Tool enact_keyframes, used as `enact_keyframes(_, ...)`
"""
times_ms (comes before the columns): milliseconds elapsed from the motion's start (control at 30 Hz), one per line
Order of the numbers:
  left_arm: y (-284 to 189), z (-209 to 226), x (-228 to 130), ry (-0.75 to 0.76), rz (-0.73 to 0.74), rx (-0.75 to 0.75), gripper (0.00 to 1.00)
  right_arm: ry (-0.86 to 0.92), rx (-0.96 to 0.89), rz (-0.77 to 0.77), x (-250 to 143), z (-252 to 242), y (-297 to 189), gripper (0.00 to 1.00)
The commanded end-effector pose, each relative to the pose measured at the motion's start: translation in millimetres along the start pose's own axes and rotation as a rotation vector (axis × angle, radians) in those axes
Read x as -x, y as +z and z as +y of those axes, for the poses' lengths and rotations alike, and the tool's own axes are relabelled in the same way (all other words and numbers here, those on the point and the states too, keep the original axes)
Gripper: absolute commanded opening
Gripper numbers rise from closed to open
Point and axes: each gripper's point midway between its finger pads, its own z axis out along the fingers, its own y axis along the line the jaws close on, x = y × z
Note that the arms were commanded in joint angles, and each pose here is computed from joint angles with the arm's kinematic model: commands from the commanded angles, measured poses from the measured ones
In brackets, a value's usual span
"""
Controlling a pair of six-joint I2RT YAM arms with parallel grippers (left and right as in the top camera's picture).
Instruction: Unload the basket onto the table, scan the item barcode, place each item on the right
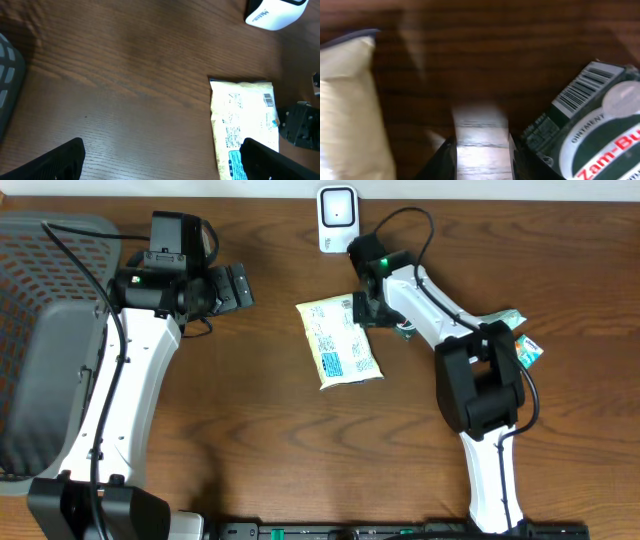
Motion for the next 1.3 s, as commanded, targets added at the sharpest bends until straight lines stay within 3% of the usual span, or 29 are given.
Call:
enact_keyframes(0,1,-2,1,0.002,0.003,-0.008,0.98,0.022,-0.046,-0.003,1,-12,-1,0.29)
enact_keyframes(400,1,-2,1,0.002,0.003,-0.008,0.98,0.022,-0.257,0.106,-24,-69,-7,0.27)
enact_keyframes(567,1,-2,1,0.002,0.004,-0.008,0.98,0.021,-0.208,0.146,-29,-70,-11,0.18)
enact_keyframes(700,1,-2,1,0.002,0.003,-0.008,0.98,-0.06,-0.078,0.141,-26,-50,-26,0.2)
enact_keyframes(833,1,-2,1,0.002,0.003,-0.008,0.98,-0.136,0.046,0.104,-21,-40,-60,0.32)
enact_keyframes(967,1,-2,1,0.002,0.003,-0.008,0.98,-0.11,0.047,0.081,-14,-61,-77,0.57)
enact_keyframes(1067,1,-2,1,0.002,0.003,-0.008,0.98,-0.073,0.032,0.094,-11,-83,-75,0.68)
enact_keyframes(1267,1,-2,1,0.002,0.003,-0.008,0.98,-0.057,0.018,0.138,-14,-115,-58,0.75)
